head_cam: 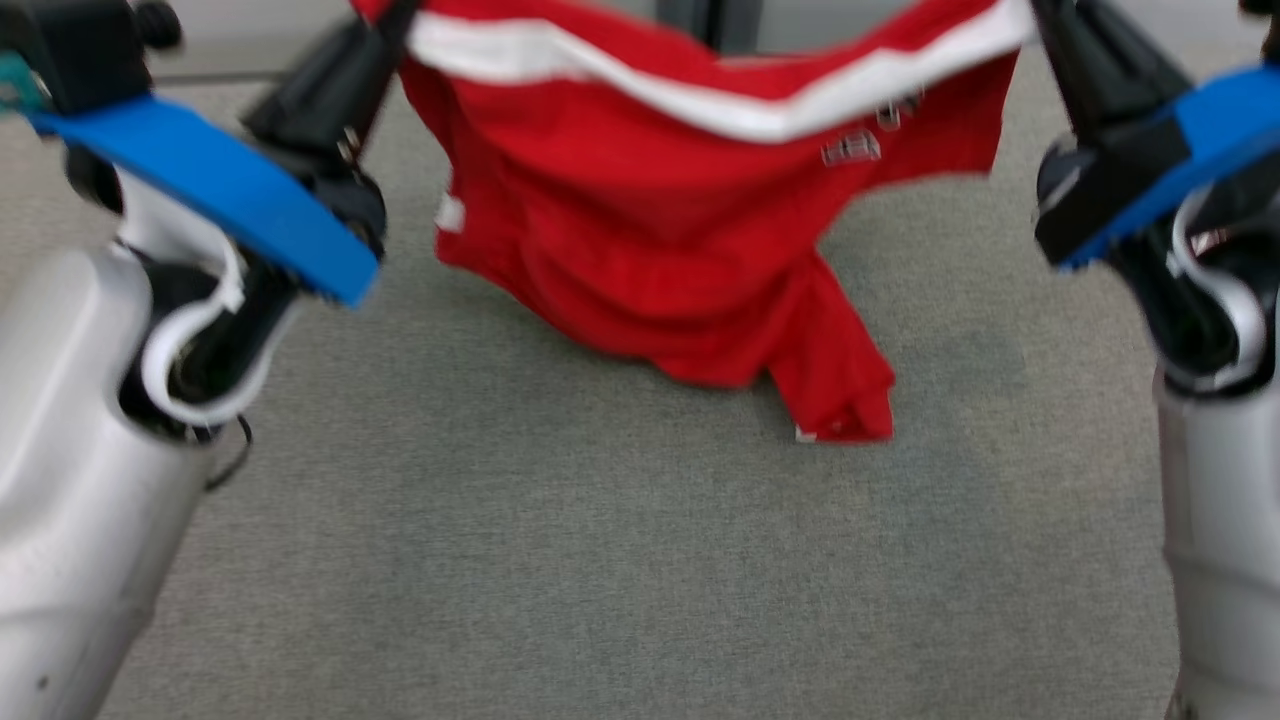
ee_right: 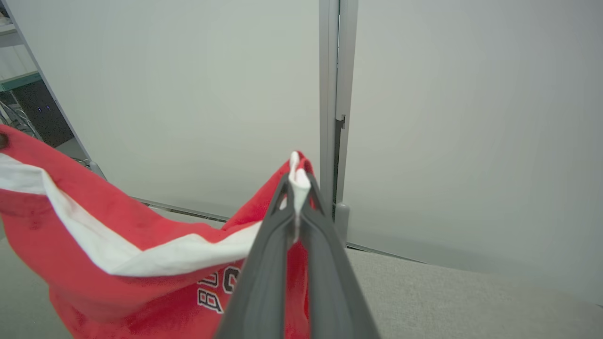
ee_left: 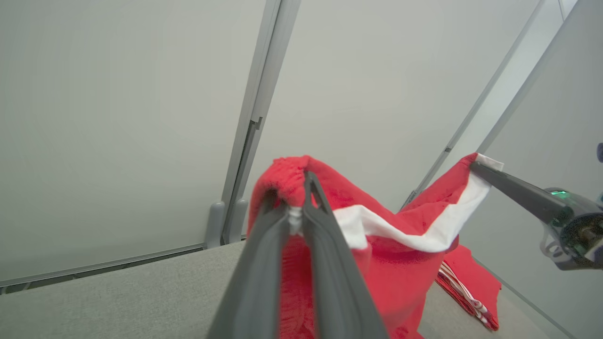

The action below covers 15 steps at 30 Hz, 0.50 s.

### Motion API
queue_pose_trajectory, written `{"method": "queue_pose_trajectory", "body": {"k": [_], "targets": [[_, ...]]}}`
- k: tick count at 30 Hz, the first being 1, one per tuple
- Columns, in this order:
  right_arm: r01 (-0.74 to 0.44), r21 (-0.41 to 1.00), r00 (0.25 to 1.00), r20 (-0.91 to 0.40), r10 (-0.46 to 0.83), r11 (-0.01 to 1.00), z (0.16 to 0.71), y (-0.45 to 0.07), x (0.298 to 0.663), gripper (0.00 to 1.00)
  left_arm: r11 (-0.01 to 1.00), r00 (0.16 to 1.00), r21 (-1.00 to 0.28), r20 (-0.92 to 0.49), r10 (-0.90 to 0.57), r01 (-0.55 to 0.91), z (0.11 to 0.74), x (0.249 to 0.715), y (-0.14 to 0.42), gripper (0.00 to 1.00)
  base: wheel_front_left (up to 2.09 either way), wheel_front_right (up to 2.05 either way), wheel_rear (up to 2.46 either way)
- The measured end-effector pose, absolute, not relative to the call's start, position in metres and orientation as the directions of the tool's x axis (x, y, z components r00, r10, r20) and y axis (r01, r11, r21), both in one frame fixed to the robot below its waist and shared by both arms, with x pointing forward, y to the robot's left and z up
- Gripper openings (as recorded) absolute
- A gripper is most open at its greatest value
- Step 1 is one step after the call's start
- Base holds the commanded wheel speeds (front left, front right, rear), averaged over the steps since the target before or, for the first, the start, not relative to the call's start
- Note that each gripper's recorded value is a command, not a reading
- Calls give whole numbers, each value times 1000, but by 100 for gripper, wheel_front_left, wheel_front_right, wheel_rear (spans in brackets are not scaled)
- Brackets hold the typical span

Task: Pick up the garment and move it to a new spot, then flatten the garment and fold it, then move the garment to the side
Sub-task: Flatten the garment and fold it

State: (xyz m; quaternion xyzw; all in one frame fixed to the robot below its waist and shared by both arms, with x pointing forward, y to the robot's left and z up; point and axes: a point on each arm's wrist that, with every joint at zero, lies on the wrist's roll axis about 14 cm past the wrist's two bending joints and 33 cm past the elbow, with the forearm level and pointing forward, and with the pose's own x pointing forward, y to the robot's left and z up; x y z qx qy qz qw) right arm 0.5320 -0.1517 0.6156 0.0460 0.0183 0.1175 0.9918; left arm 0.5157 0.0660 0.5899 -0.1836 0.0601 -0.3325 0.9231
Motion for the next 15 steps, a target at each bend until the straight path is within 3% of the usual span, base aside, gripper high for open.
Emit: {"method": "queue_pose_trajectory", "body": {"k": [8, 15], "targets": [[-213, 5, 963, 169, 209, 977, 676, -162, 595, 0, 731, 835, -411, 182, -519, 544, 624, 597, 67, 0, 0, 0, 0], [-174, -97, 906, 374, 198, 980, 724, -172, 615, 0, 721, 824, -407, 365, -435, 561, 661, 629, 66, 0, 0, 0, 0]]}}
